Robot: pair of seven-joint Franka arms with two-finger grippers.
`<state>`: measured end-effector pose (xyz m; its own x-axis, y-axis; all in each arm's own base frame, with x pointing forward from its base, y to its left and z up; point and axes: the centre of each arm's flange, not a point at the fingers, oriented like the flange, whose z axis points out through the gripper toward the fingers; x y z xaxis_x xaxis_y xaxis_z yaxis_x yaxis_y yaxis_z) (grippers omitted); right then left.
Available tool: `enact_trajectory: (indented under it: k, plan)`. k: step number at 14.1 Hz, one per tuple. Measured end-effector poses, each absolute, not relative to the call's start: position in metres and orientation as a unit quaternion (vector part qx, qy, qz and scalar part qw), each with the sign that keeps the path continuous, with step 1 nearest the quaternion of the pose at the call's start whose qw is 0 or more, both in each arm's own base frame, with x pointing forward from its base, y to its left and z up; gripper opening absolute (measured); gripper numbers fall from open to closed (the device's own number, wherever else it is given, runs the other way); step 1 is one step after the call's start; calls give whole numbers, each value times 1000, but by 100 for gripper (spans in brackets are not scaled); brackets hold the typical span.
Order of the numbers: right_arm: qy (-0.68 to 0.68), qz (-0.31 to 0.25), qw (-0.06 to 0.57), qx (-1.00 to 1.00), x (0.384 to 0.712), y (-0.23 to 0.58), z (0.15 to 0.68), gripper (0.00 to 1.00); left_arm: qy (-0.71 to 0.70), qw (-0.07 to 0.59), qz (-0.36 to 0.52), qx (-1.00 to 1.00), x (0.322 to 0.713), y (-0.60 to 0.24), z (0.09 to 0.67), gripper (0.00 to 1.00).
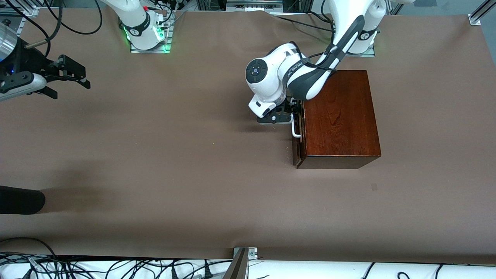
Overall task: Open drawer, take yellow block, close drawer
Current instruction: 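Pull the drawer handle outward with the left gripper to open it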
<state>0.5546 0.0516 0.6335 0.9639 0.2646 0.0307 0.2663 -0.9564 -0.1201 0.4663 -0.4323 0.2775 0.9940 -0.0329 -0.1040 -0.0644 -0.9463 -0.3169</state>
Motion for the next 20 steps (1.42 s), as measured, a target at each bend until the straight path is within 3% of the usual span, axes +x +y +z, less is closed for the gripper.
enact_trajectory:
  k: [12,20]
  plan:
    - [-141,1,64,-988,552,52,633,100,8,89,-16,-996,445,-492,282,100]
    - [-160,7,65,-985,550,53,632,100,-12,65,-28,-997,455,-518,289,100]
